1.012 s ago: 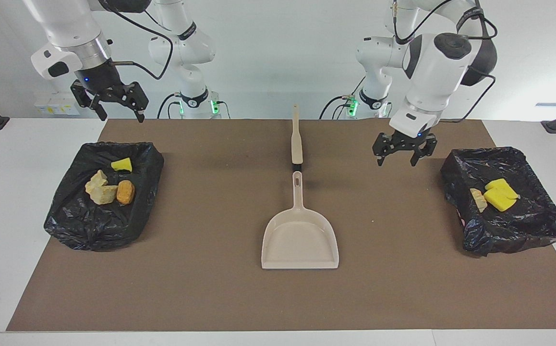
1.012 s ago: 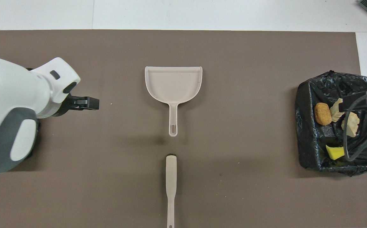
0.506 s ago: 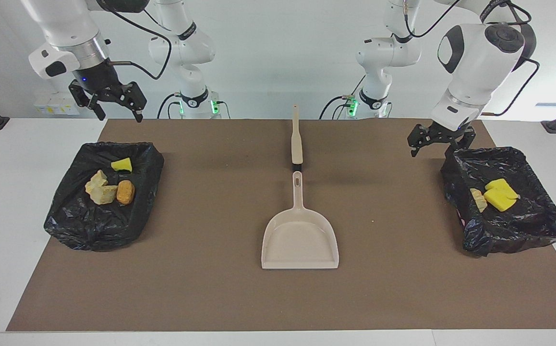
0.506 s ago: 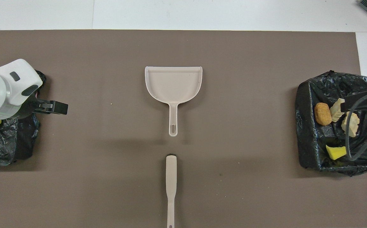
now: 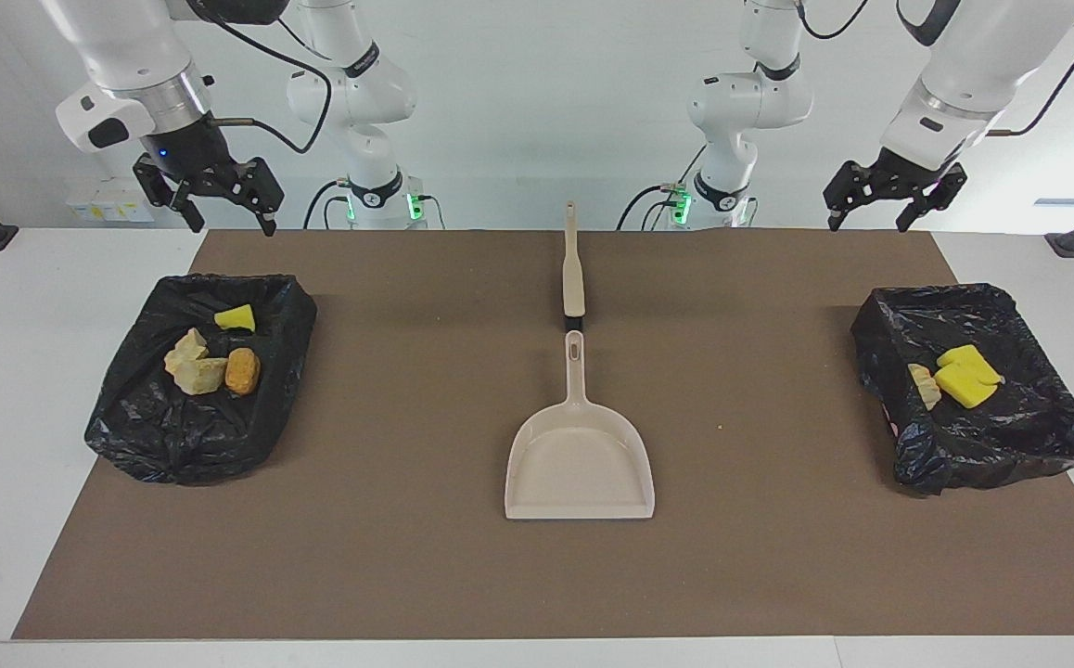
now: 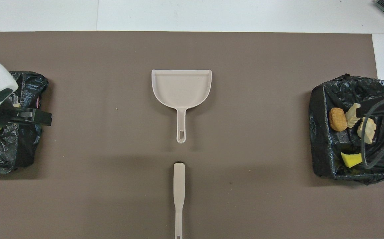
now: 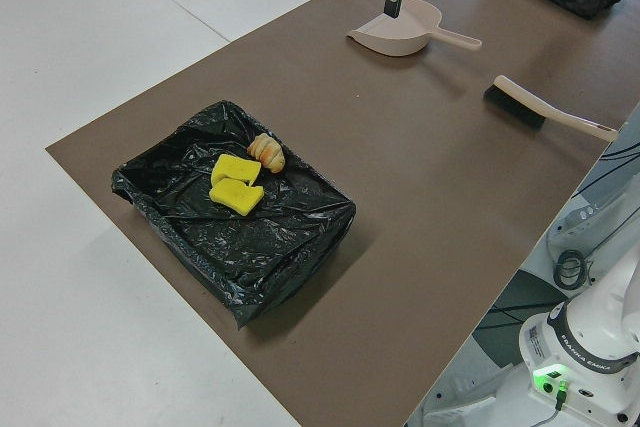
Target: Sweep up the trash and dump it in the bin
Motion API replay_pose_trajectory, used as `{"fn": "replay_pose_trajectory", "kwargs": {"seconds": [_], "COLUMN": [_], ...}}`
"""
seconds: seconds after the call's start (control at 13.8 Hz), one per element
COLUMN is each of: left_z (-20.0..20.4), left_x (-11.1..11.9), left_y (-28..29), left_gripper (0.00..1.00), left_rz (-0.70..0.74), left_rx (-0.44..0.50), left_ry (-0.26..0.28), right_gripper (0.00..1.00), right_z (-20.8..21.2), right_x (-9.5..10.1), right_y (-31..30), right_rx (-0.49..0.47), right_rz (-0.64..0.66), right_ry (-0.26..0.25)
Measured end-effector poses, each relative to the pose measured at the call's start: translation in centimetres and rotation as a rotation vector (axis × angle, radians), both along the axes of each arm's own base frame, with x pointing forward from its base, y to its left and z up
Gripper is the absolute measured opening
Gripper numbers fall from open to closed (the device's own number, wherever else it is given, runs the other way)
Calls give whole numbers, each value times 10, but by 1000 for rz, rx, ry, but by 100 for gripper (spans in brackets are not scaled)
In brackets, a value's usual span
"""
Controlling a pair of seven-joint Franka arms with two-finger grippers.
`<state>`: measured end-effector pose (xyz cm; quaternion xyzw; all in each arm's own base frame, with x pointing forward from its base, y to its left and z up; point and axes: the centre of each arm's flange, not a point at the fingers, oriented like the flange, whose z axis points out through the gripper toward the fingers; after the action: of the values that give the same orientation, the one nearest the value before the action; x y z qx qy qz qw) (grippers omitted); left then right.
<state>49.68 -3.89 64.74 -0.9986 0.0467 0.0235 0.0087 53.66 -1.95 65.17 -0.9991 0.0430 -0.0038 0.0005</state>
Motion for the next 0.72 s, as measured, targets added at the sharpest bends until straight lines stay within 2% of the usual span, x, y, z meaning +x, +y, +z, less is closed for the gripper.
{"fn": "replay_pose_trajectory", "kwargs": {"seconds": [0.36, 0.58, 0.72], "left_z": [9, 14, 14], "left_x": [-4, 2, 2], "left_y": [-3, -7, -7], "left_gripper": [100, 100, 100], "left_rz": [-1, 8, 9], "left_rx": [-21, -62, -63], "left_ry": [-23, -80, -82], "right_gripper": [100, 100, 100], "right_z": [0, 0, 0], "right_x": [0, 0, 0], "right_y": [0, 0, 0], "right_rx": [0, 0, 0], "right_rz": [0, 0, 0], "right_ry": [0, 1, 1]}}
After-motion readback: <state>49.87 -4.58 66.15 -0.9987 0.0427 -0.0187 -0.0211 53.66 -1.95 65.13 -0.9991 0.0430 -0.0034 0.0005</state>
